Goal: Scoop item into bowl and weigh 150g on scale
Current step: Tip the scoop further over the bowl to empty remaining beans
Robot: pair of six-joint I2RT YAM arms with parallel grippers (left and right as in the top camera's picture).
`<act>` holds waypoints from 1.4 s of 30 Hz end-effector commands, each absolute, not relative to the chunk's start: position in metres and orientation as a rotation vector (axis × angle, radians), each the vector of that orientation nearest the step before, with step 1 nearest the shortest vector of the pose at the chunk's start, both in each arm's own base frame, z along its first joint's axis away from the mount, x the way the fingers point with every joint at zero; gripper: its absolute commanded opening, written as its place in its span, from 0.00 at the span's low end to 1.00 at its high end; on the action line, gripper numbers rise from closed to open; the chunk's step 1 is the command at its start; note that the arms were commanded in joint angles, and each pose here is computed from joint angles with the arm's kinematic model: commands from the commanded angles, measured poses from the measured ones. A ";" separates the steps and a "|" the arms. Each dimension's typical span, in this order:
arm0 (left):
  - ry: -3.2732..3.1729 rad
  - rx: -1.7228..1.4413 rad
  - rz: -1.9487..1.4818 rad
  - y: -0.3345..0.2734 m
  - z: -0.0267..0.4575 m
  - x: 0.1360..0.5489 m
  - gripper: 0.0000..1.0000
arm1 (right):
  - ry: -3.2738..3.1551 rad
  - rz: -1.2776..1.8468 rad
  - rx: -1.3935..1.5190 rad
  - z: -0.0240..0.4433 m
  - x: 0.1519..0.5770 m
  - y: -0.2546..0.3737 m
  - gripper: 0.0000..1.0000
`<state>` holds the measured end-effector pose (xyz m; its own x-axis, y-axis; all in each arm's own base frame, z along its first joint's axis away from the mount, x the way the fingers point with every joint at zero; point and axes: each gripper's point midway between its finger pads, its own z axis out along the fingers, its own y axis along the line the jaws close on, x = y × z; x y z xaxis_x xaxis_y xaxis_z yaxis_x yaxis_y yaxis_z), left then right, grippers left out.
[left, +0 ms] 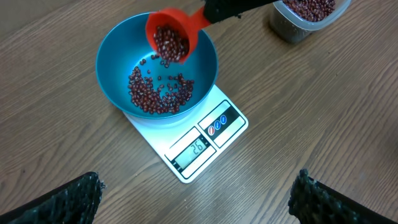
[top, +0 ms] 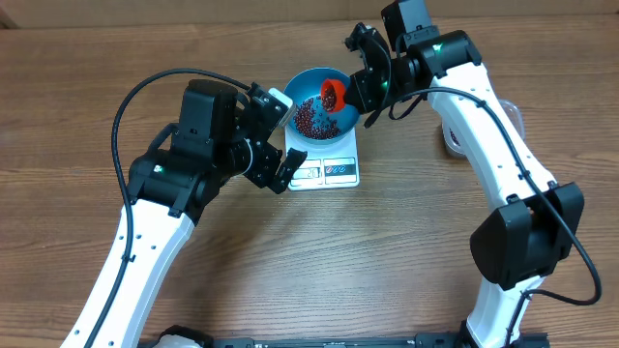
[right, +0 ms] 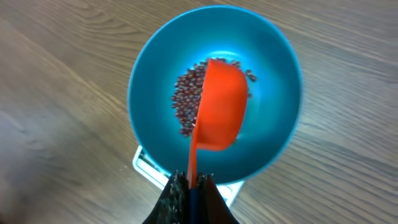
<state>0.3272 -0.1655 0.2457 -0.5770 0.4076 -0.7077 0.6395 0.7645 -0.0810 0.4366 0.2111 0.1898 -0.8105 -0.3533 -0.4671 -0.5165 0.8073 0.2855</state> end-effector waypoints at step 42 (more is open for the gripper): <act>2.222 0.805 -0.434 -0.168 0.256 0.326 1.00 | 2.452 0.002 -0.748 0.223 0.432 0.230 0.04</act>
